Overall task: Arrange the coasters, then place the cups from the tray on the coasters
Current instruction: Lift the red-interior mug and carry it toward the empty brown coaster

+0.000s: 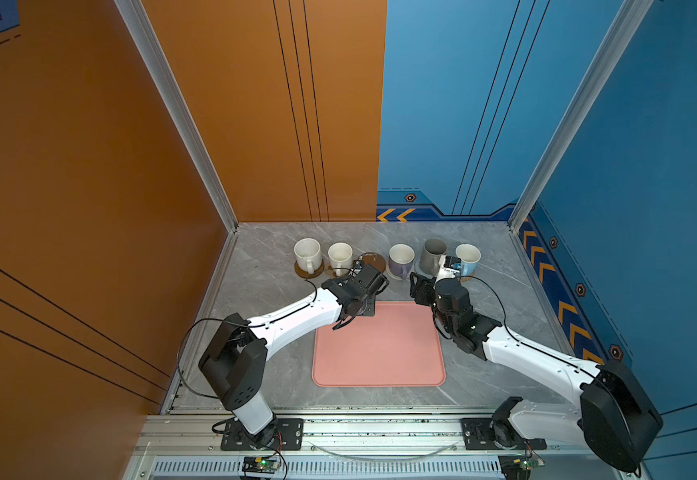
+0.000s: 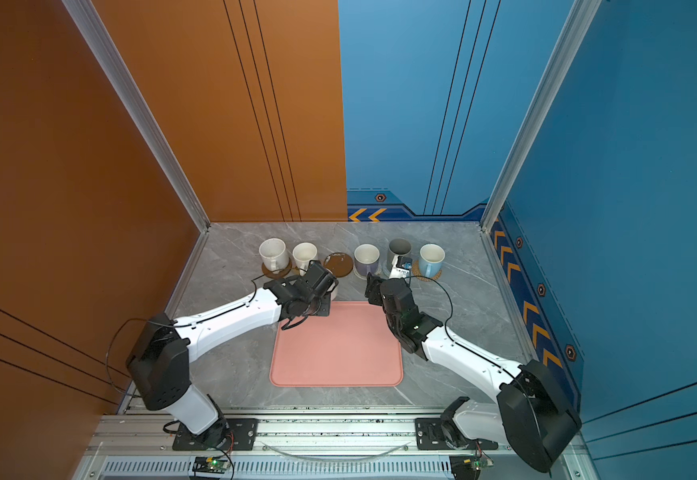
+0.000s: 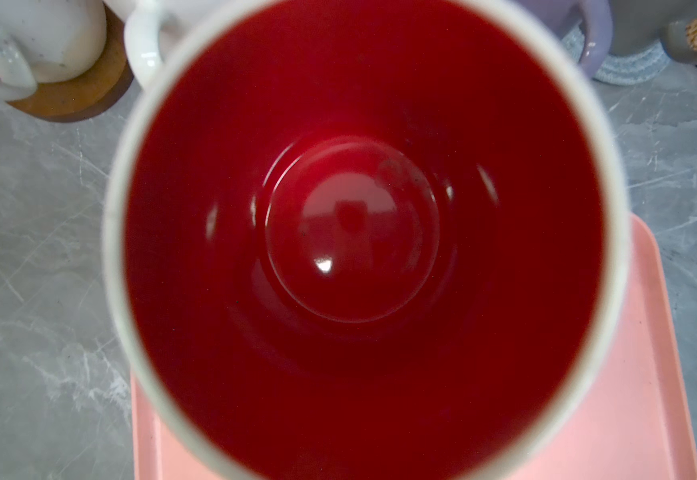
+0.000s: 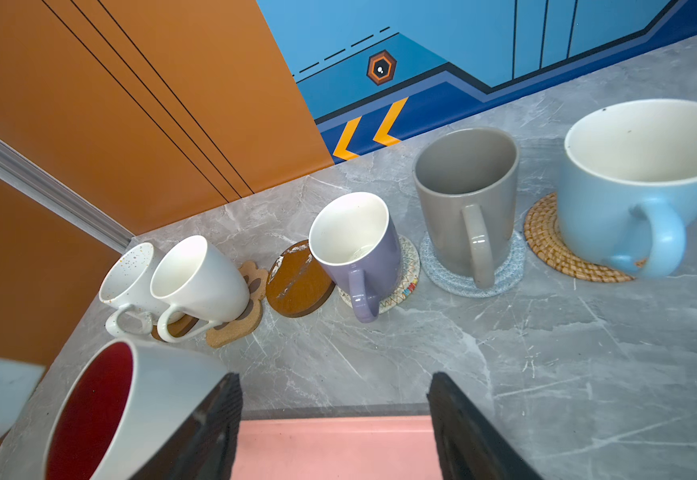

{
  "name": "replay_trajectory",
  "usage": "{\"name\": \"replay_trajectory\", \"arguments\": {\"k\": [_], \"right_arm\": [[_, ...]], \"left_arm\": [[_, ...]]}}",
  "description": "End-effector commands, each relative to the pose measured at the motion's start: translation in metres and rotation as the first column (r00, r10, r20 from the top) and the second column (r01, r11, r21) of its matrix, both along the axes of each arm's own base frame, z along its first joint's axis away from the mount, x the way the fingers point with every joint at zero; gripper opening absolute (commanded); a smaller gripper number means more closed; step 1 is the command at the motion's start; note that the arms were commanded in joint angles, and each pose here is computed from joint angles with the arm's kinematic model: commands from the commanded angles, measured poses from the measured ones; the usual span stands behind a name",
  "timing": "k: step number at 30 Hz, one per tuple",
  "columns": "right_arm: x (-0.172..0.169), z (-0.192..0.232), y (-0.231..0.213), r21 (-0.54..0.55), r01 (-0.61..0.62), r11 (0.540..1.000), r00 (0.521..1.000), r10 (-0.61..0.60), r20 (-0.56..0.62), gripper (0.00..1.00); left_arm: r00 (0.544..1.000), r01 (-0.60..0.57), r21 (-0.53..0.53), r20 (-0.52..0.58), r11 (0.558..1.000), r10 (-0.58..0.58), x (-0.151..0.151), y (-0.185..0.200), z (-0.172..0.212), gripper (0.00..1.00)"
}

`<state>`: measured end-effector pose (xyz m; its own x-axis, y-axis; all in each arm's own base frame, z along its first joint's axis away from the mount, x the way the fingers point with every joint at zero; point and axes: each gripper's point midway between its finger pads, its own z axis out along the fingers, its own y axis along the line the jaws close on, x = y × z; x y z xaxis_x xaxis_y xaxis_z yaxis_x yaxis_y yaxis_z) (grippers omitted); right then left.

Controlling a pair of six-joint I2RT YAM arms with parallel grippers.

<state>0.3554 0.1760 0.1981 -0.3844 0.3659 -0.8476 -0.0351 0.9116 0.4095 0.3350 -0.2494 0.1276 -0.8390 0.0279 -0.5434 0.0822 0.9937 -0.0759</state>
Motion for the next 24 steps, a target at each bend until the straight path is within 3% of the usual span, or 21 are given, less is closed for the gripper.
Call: {"name": "replay_trajectory", "arguments": {"k": [1,12,24], "right_arm": [[-0.006,-0.002,-0.014,-0.001,0.038,0.999,0.999,-0.038,-0.009,0.70],[-0.014,0.003,-0.035,0.009,0.079,0.997,0.997,-0.080,0.009,0.70],[-0.017,0.003,-0.048,0.017,0.107,0.994,0.994,-0.107,0.013,0.70]], "left_arm": [[0.997,0.029,-0.060,0.078,0.998,-0.024,0.032,-0.018,0.027,0.00],[0.997,0.008,-0.062,0.075,0.998,-0.003,0.089,-0.027,0.017,0.00],[0.998,-0.007,-0.021,0.070,1.000,0.009,0.131,-0.029,0.007,0.00]]}}
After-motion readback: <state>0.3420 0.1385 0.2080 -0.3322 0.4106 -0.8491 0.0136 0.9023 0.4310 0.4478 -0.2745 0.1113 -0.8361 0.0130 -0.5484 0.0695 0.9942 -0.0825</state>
